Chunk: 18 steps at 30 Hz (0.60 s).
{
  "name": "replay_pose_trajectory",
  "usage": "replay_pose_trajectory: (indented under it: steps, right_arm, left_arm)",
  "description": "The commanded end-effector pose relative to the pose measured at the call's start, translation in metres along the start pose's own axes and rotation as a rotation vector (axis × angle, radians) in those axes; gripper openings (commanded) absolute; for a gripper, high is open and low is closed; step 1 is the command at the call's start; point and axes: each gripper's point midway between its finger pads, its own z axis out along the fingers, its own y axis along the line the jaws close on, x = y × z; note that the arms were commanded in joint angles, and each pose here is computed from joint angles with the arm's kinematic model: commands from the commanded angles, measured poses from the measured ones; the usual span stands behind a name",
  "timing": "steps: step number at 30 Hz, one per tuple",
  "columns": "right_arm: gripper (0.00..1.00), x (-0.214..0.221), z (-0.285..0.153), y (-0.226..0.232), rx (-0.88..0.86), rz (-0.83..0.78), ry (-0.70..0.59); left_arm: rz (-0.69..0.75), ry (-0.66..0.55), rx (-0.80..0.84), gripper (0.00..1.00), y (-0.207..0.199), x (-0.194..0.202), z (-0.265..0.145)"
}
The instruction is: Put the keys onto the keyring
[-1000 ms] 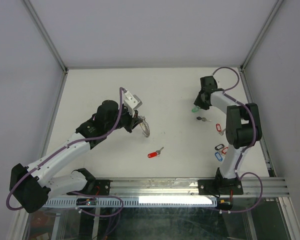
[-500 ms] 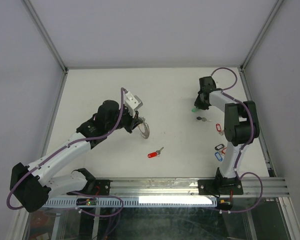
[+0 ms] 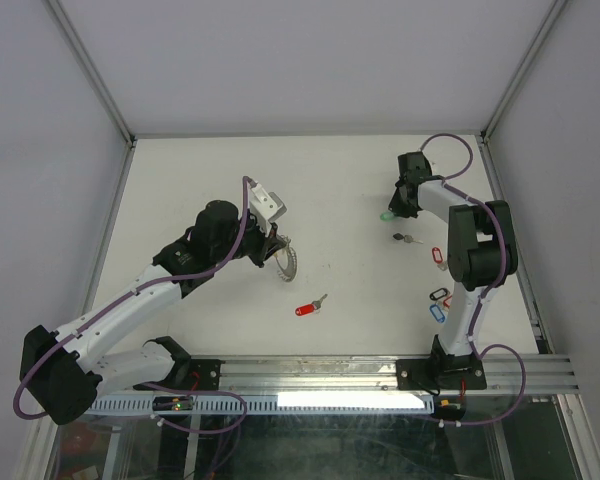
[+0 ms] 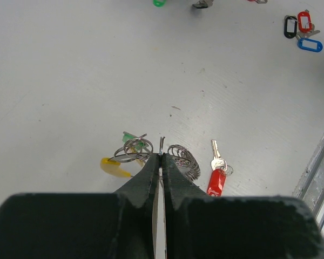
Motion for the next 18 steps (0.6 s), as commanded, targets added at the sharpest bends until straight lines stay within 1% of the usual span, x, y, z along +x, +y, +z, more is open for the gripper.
replay_pose_trajectory:
  steps: [1,5,8,10,12,13,16,18]
  right_arm:
    - [0.00,-0.027,-0.017,0.007,-0.024,-0.022,-0.070]
    - [0.00,-0.032,-0.037,0.014,-0.081,-0.073,-0.080]
    - [0.00,-0.038,-0.063,0.028,-0.199,-0.111,-0.117]
    - [0.00,-0.039,-0.084,0.044,-0.322,-0.157,-0.147]
    - [0.00,-0.027,-0.111,0.070,-0.530,-0.271,-0.139]
    - [0.00,-0.021,-0.125,0.080,-0.606,-0.315,-0.129]
    - [0.00,-0.004,-0.162,0.101,-0.764,-0.421,-0.125]
    - [0.00,0.006,-0.192,0.113,-0.851,-0.489,-0.176]
  left_arm:
    - [0.031,-0.088,0.009,0.00,0.000,-0.027,-0.004]
    - [0.032,-0.088,0.014,0.00,-0.001,-0.027,-0.005]
    - [0.032,-0.091,0.013,0.00,-0.001,-0.028,-0.006]
    - [0.029,-0.097,0.010,0.00,0.000,-0.029,-0.006]
    - [0.025,-0.095,0.006,0.00,0.000,-0.029,-0.005]
    - [0.024,-0.093,0.001,0.00,0.001,-0.028,-0.005]
    - [0.025,-0.097,-0.004,0.00,0.002,-0.029,-0.006]
    - [0.027,-0.099,-0.006,0.00,0.002,-0.029,-0.007]
